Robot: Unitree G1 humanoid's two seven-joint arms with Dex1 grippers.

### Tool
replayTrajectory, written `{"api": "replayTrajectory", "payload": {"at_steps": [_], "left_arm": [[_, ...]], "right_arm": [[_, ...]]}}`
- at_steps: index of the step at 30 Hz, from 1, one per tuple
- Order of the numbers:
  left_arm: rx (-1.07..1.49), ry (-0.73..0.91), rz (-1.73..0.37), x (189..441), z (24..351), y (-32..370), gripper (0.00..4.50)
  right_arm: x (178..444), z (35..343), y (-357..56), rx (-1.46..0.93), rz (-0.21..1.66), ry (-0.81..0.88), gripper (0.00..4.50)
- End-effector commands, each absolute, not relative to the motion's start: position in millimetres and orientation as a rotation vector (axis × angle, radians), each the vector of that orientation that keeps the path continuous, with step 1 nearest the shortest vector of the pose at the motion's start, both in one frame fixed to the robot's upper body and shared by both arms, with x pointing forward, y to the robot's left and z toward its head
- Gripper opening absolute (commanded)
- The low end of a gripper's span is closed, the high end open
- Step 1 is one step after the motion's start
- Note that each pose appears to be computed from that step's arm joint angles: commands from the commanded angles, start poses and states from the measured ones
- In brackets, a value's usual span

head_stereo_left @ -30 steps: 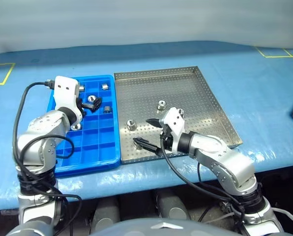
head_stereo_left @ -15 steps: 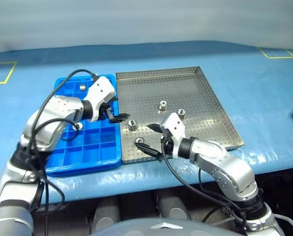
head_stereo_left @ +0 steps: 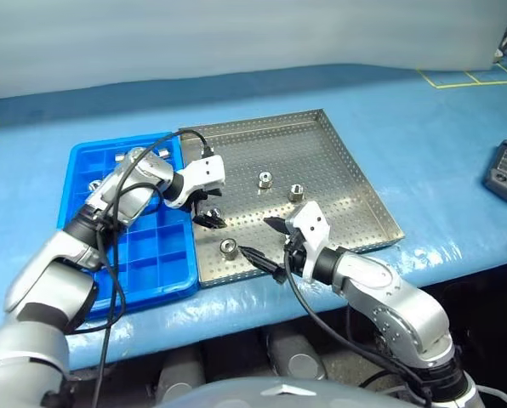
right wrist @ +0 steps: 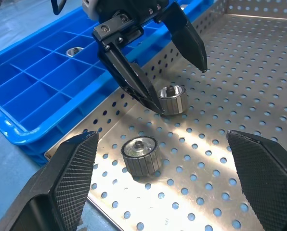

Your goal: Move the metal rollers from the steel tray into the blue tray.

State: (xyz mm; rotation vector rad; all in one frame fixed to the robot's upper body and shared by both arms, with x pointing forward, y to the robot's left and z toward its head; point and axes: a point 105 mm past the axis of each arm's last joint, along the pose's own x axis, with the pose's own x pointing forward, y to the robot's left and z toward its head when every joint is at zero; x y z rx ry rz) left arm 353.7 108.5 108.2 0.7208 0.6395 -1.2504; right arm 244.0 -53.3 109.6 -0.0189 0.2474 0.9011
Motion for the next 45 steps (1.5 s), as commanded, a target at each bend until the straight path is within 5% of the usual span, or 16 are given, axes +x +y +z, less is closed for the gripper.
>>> {"api": "replayTrajectory", "payload": {"at_steps": [1,14,17,24,31,37,45], "left_arm": [[0.807,0.649,-1.251,360.3,112.3,109.5,4.48],[0.981,0.798,-1.266,359.9,99.9,128.4,4.48],[0.977,0.806,-1.268,358.7,98.7,128.6,3.88],[0.974,0.822,-1.291,352.2,94.9,129.0,1.69],[0.883,0.657,-1.231,361.4,126.9,118.4,1.69],[0.574,0.355,-0.915,375.6,177.2,129.3,1.69],[0.378,0.140,-0.443,335.9,190.2,180.8,1.69]], "right_arm": [[241.1,123.5,-51.7,-0.015,0.900,0.187,4.50],[243.1,124.4,-48.4,0.000,0.897,0.174,4.50],[243.8,124.8,-48.1,-0.002,0.898,0.172,4.50],[244.6,124.2,-47.6,-0.008,0.908,0.176,4.50],[245.7,126.0,-47.7,-0.016,0.918,0.174,4.50],[248.1,130.5,-41.0,-0.044,0.968,0.161,4.50],[248.5,134.7,-7.1,-0.094,1.166,0.153,4.50]]}}
